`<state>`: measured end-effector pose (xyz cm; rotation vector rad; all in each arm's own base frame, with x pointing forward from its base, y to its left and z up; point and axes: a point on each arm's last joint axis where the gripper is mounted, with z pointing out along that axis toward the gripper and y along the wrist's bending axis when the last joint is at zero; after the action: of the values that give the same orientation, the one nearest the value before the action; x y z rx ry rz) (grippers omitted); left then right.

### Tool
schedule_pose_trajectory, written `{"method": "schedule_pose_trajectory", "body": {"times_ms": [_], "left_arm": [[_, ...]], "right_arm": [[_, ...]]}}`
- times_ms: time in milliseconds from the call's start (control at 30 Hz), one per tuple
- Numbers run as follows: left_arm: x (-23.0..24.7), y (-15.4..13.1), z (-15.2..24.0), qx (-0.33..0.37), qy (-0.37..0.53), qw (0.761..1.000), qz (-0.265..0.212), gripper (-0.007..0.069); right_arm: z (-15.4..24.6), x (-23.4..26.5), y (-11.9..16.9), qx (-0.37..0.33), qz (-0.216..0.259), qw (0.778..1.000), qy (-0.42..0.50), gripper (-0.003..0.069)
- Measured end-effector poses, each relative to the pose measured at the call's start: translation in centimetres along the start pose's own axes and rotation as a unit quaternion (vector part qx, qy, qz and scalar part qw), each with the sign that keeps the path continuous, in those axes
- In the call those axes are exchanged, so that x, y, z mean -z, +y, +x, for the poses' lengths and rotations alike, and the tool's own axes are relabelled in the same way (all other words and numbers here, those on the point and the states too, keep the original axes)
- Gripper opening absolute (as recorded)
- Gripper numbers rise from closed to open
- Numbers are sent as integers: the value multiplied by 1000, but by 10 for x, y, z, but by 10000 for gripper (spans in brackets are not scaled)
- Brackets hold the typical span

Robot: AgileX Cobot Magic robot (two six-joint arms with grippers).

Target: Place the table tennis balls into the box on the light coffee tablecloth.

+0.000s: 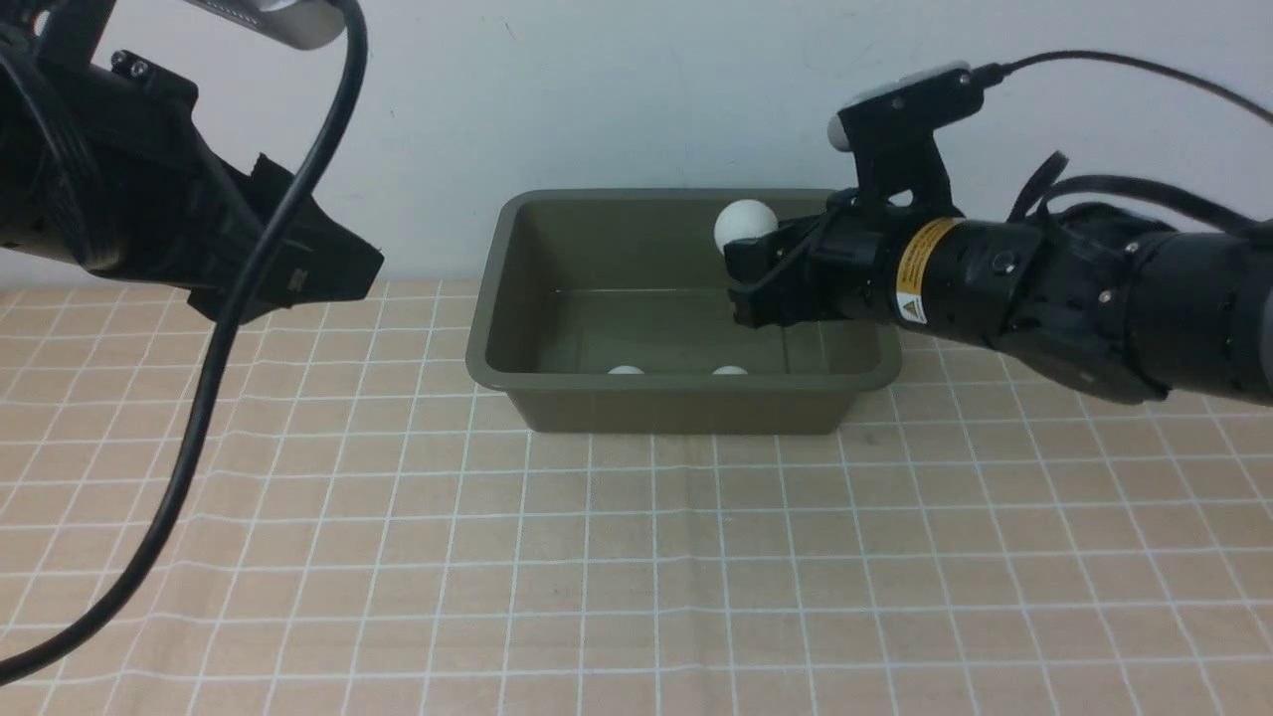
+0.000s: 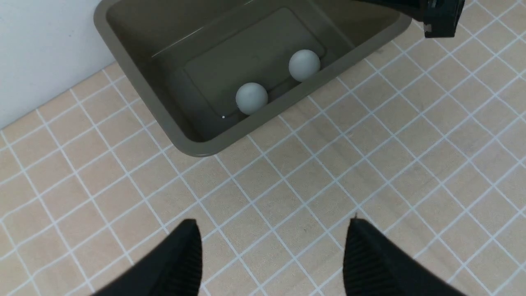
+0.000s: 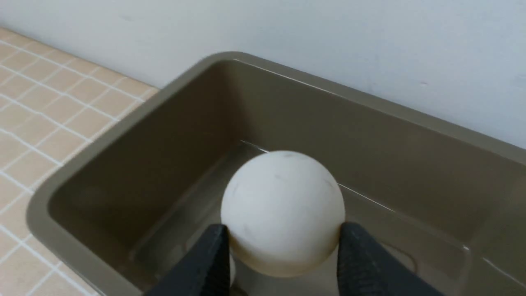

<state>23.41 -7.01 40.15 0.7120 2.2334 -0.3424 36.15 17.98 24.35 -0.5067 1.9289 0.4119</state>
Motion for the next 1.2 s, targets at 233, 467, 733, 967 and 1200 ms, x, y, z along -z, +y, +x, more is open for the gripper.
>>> {"method": "schedule_pose_trajectory", "body": {"times_ms": [233, 467, 733, 967, 1200], "left_arm": [[0, 0, 0, 0, 0, 1000, 0, 386], [0, 0, 0, 0, 0, 1000, 0, 386], [0, 0, 0, 0, 0, 1000, 0, 386], [0, 0, 0, 0, 0, 1000, 0, 386], [0, 0, 0, 0, 0, 1000, 0, 386]], "right_arm": [[9, -8, -1, 2, -1, 1000, 13, 419], [2, -2, -1, 14, 1, 1000, 7, 434], [-47, 74, -25, 46, 132, 990, 8, 434], [-77, 164, -32, 31, 253, 967, 13, 427], [-72, 226, -30, 100, 287, 946, 116, 386]]}}
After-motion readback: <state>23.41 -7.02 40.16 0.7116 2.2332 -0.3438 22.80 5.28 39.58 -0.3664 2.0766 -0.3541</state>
